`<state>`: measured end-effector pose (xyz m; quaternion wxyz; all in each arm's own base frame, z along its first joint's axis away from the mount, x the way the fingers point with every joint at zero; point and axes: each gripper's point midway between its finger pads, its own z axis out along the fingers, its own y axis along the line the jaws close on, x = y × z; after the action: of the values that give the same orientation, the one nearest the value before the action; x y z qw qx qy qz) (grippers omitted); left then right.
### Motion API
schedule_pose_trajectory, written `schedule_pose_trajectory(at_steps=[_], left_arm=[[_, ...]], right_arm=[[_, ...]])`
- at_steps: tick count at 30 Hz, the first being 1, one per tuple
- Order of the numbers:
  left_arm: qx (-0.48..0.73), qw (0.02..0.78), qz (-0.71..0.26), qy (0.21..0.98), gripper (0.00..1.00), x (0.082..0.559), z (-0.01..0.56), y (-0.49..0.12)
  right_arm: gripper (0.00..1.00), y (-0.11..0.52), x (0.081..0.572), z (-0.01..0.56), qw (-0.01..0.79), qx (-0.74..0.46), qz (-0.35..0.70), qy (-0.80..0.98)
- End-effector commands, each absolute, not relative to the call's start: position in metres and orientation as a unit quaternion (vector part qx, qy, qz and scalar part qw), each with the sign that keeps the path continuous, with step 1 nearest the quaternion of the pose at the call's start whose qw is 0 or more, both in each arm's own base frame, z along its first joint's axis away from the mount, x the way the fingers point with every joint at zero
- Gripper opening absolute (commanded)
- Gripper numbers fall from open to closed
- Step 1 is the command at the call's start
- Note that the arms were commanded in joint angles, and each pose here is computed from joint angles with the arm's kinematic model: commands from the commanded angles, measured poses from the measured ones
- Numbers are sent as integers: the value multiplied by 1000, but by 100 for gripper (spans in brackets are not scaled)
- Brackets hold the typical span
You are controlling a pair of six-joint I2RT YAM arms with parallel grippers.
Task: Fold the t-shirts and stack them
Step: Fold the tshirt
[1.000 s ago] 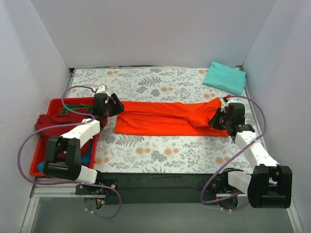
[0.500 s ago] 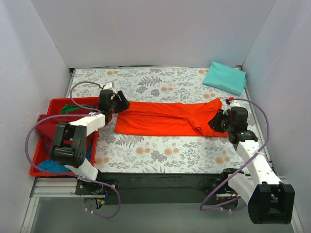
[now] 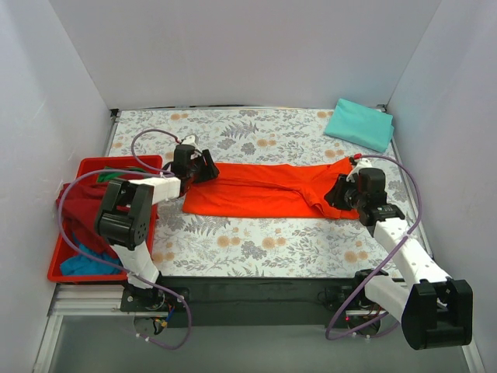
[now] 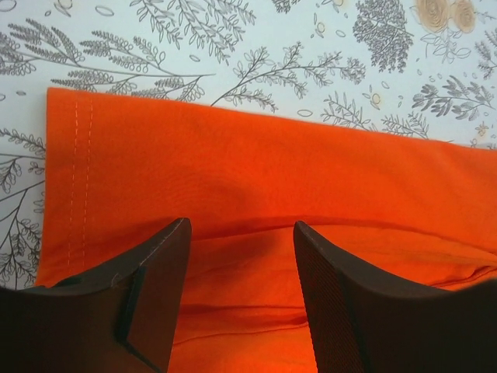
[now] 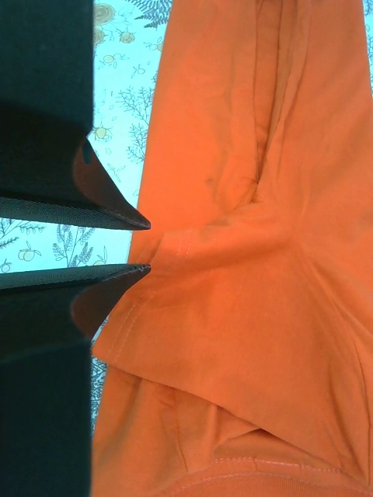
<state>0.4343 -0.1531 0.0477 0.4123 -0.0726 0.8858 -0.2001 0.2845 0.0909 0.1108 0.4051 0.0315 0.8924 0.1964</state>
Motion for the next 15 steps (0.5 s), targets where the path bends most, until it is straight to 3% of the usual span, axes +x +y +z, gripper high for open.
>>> schedule_pose_trajectory(at_steps=[1, 15], left_arm=[[-70, 424, -195, 882, 54, 429, 59, -152], [-78, 419, -191, 884, 53, 396, 54, -148]], right_arm=[[30, 96, 296, 126, 435, 23, 205, 877], [30, 100, 297, 111, 426, 11, 208, 880]])
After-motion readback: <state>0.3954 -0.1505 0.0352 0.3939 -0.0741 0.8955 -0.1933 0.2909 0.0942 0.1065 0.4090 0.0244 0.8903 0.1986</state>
